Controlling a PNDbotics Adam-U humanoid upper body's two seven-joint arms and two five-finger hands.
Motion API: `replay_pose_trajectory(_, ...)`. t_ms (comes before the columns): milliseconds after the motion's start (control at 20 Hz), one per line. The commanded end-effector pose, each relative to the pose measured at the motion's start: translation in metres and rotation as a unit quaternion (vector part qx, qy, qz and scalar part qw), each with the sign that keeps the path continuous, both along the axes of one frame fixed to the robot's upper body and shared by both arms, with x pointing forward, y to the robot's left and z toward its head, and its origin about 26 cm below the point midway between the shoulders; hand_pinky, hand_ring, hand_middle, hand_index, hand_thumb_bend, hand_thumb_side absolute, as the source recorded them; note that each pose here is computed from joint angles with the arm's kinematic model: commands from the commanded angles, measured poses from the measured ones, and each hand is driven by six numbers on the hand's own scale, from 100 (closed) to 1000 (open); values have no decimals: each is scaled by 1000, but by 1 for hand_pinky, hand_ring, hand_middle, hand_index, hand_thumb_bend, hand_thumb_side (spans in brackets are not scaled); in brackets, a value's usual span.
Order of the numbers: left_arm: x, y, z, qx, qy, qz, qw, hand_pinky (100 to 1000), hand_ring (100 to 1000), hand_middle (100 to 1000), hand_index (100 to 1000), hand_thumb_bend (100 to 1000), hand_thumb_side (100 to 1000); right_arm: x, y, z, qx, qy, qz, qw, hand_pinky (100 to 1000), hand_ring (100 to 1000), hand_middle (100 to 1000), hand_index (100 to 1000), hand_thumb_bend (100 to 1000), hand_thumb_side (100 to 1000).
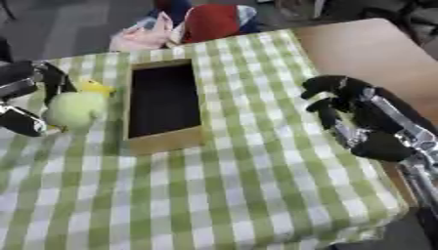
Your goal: Pick up objects on the table and place them in the box.
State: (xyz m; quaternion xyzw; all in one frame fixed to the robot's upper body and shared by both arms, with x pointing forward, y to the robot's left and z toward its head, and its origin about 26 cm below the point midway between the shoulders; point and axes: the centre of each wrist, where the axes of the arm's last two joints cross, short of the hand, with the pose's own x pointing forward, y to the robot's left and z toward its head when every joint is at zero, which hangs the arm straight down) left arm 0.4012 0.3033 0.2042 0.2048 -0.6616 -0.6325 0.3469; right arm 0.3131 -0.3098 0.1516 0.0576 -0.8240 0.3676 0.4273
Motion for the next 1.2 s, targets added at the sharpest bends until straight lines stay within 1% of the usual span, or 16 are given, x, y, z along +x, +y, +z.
replay_pose_trajectory(50, 2, -3, 21, -13, -23, -1, 1000, 466, 362, 361, 528, 145, 152, 1, -2, 9, -9, -12, 4, 1000, 728, 932, 714, 870, 100, 420)
replay_pose_trajectory(300, 13, -17, 23, -18, -36, -4, 999, 482, 376, 375, 540, 173, 153, 1, 1, 9, -11, -11, 12, 1000, 728, 932, 714, 870, 100, 433)
replay_pose_trajectory(500, 28, -30, 14, -17, -43, -6, 999, 513, 417, 415, 573, 194, 165, 2, 4, 11, -10, -12, 19, 1000, 728, 932, 715, 870, 100, 429)
replay_pose_trajectory(600, 35, -36, 9, -16, -46, -8, 999, 525, 439, 438, 591, 222, 207, 2, 5, 12, -10, -14, 22, 1000, 729, 934, 717, 870, 100, 430)
replay_pose_trajectory(700, 40, -40, 3, -17, -46, -7, 999, 544, 472, 474, 620, 267, 264, 3, 5, 12, -10, -14, 20, 1000, 730, 937, 722, 869, 100, 433)
replay_pose_trajectory(750, 42, -41, 1, -17, -46, -6, 999, 556, 494, 499, 645, 314, 310, 3, 5, 12, -10, -13, 18, 1000, 730, 937, 722, 869, 100, 435)
replay_pose_trajectory(800, 44, -42, -2, -17, -47, -6, 999, 566, 512, 519, 660, 336, 332, 3, 4, 12, -10, -13, 17, 1000, 730, 937, 721, 870, 100, 435)
replay_pose_trajectory(850, 46, -42, -4, -15, -46, -4, 999, 584, 542, 554, 688, 402, 395, 3, 4, 12, -10, -14, 16, 1000, 730, 937, 721, 870, 100, 435)
replay_pose_trajectory(900, 48, -42, -7, -12, -46, -3, 999, 598, 561, 581, 713, 423, 410, 3, 5, 12, -11, -15, 17, 1000, 730, 937, 721, 870, 100, 434)
replay_pose_trajectory(950, 49, -42, -9, -8, -46, -2, 999, 608, 575, 599, 727, 463, 446, 3, 5, 12, -10, -15, 17, 1000, 730, 937, 721, 870, 100, 434)
replay_pose_trajectory(1000, 50, -42, -11, -3, -46, -2, 999, 613, 582, 607, 734, 479, 462, 3, 5, 12, -10, -16, 17, 1000, 730, 937, 721, 870, 100, 434)
replay_pose_trajectory(1050, 51, -42, -14, 2, -46, -1, 999, 634, 609, 642, 764, 518, 487, 3, 5, 13, -10, -16, 18, 1000, 730, 937, 720, 870, 100, 435)
replay_pose_trajectory(1200, 53, -40, -18, 17, -52, 4, 998, 664, 658, 709, 805, 633, 575, 3, 6, 12, -11, -15, 19, 1000, 729, 937, 720, 870, 100, 436)
